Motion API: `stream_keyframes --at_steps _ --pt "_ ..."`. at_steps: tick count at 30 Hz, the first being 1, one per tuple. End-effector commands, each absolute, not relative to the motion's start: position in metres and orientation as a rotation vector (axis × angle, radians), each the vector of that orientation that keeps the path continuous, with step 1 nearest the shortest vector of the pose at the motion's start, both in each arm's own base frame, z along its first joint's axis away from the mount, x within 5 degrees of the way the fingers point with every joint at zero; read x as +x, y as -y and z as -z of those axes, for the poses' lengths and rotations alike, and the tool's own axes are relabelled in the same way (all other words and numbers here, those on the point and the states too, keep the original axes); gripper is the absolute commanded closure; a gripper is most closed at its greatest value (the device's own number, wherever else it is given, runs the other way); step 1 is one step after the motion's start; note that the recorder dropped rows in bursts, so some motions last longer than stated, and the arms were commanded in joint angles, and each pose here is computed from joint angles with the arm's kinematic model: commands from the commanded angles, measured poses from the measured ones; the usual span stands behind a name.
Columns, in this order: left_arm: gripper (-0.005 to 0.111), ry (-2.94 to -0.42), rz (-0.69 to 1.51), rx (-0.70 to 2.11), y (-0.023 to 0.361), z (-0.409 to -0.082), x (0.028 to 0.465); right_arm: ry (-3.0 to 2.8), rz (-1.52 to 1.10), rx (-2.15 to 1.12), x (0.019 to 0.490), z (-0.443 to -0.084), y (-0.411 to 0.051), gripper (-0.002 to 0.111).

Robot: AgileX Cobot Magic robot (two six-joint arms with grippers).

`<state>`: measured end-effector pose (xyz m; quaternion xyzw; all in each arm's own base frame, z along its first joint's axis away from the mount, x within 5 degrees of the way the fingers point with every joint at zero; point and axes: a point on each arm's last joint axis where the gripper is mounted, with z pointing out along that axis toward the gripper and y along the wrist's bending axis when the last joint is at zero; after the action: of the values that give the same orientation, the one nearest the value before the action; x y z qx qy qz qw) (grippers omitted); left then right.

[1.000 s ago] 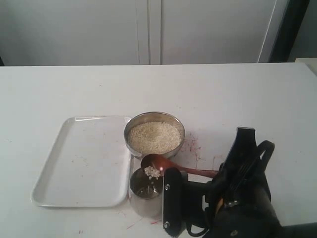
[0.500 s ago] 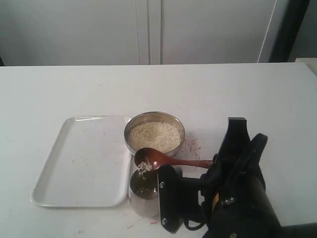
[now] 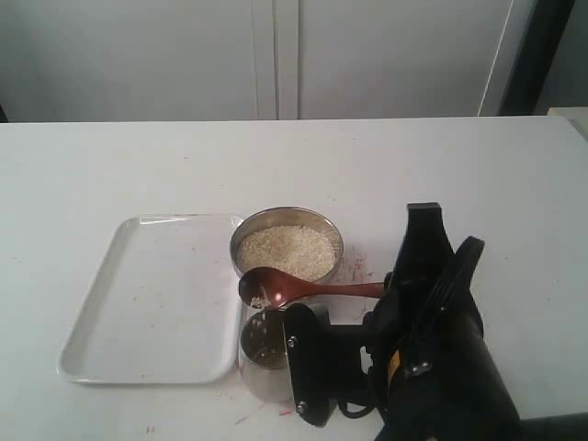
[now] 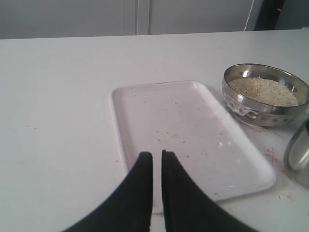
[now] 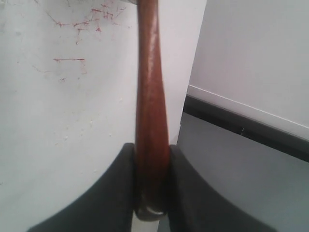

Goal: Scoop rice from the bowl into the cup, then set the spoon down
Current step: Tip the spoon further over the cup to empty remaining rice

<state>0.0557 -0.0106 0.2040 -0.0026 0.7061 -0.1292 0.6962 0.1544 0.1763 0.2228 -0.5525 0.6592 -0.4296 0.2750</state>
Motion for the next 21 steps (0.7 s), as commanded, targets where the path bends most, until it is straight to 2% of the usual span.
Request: stream_keyframes --at_steps 1,21 --pt "0.092 -1.566 0.299 -0.008 0.0108 -0.2064 0.0554 -1.751 1.172 -1.493 0.1540 -0.2234 -0.1760 0.108" --pt "0.092 -1.566 0.299 -0.008 0.0108 -0.2064 0.0554 -1.679 1.206 -1.518 0.1556 -0.2251 -0.1762 0.108"
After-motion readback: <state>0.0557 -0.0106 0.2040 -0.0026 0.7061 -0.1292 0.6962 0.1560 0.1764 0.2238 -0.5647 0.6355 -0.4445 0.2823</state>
